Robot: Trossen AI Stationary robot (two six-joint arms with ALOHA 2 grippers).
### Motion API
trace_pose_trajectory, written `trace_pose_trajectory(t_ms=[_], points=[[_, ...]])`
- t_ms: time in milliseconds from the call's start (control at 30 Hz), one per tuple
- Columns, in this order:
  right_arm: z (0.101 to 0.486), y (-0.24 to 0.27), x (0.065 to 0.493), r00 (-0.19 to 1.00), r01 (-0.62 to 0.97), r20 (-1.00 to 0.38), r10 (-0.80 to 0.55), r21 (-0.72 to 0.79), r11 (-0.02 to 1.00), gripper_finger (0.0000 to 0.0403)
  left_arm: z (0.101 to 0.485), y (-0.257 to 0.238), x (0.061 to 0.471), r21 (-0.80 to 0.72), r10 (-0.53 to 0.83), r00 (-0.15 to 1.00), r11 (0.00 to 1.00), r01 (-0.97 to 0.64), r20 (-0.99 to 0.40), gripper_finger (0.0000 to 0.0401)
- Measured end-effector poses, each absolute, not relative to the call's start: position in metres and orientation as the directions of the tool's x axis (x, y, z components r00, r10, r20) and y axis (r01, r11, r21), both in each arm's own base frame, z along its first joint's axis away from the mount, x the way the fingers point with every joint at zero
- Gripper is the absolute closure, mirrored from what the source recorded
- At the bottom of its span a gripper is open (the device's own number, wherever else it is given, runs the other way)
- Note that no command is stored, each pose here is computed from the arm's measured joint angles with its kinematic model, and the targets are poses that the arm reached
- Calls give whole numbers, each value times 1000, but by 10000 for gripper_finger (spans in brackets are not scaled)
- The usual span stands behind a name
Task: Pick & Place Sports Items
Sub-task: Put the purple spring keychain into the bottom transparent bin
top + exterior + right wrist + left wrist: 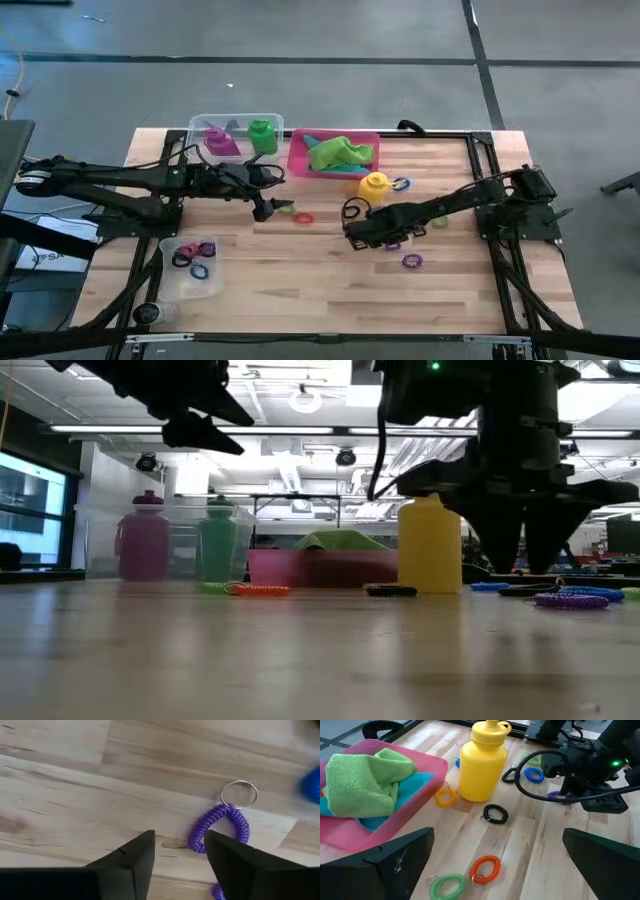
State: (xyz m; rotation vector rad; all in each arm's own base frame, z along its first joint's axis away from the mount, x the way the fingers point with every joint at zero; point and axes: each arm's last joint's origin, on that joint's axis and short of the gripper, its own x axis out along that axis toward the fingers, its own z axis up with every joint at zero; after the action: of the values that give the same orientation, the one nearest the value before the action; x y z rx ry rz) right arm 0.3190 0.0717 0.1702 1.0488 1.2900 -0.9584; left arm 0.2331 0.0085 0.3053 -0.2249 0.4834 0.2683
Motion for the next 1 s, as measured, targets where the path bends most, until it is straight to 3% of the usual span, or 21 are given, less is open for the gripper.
trace_pose_trajectory(t_ms=[233, 367, 667, 800, 1000], points=[[168, 71, 316, 35, 977, -999, 24, 39, 209, 262, 305, 9, 233, -148, 200, 852, 941, -305, -484, 41], [148, 72, 307, 26, 985, -995, 95, 42, 167, 262, 305, 9, 233, -145, 200, 852, 942, -303, -484, 41], [123, 78, 294, 105, 985, -986, 129, 121, 123, 266, 305, 9, 233, -101, 203, 850, 953, -285, -486, 41], [122, 80, 292, 103, 985, -990, 92, 114, 127, 296, 305, 12, 233, -101, 212, 848, 950, -295, -486, 41], [121, 80, 291, 91, 986, -993, 80, 101, 131, 371, 305, 18, 232, -101, 234, 842, 942, -320, -485, 41]])
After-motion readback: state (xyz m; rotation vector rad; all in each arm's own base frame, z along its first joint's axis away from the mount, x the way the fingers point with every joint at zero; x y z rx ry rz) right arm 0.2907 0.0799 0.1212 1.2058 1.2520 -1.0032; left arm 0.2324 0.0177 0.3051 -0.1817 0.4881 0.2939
